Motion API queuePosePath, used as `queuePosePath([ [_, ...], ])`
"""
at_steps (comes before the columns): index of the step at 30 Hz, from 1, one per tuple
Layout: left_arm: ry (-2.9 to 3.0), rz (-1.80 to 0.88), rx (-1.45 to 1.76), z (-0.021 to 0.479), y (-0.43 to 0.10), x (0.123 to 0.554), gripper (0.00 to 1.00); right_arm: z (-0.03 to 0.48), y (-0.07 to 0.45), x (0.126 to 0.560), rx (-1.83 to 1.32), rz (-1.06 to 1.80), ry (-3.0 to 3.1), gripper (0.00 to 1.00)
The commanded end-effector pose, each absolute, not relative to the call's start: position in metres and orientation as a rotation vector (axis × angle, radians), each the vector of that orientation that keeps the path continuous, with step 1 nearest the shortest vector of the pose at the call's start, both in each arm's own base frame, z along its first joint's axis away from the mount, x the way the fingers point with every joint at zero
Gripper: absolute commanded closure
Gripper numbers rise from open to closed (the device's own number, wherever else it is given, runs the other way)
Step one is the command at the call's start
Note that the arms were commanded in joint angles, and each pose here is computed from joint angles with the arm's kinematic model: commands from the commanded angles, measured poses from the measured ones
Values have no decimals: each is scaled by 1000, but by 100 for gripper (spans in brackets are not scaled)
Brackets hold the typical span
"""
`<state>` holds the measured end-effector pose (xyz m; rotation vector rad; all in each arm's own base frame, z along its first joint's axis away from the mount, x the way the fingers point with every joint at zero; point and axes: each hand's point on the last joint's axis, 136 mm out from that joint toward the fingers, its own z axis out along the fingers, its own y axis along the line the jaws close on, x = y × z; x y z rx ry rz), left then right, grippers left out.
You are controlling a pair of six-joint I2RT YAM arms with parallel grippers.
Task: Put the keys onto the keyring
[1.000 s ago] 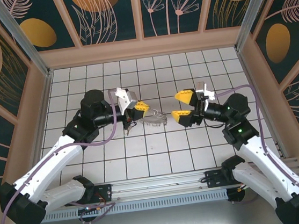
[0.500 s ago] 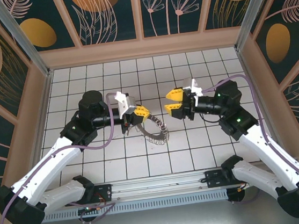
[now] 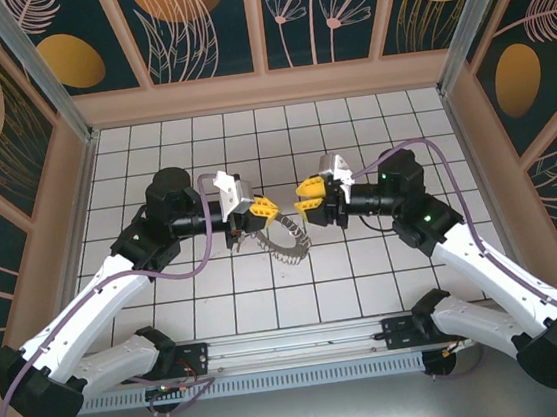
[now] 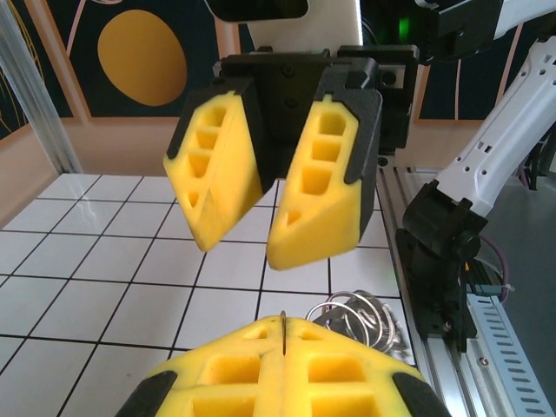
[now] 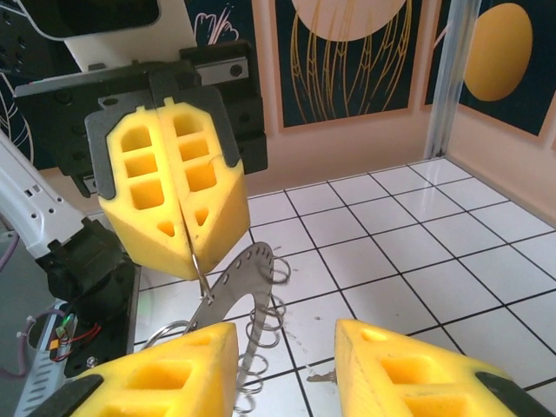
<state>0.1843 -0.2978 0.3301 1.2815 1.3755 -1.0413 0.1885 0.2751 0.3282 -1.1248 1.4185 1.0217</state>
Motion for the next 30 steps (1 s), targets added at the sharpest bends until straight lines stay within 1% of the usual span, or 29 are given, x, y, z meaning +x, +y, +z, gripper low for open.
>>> queuePosePath([
  [1,1286,-1038,1299,351,-299,180,100,338,280,185,-1149,997,1367,66],
  [11,1297,-1056,1299,347,-300,179,100,339,295,169,-1194,1055,1323,65],
  [22,1304,-1056,1306,342,-300,179,100,338,306,167,-1204,1067,1315,66],
  [24,1302,-1055,1308,341,-300,179,100,341,306,166,-1201,1068,1311,66],
  [27,1303,-1054,1309,340,-301,180,100,344,304,166,-1191,1061,1321,62],
  [30,1301,-1065,1313,340,-302,179,100,343,303,166,-1186,1057,1338,63],
])
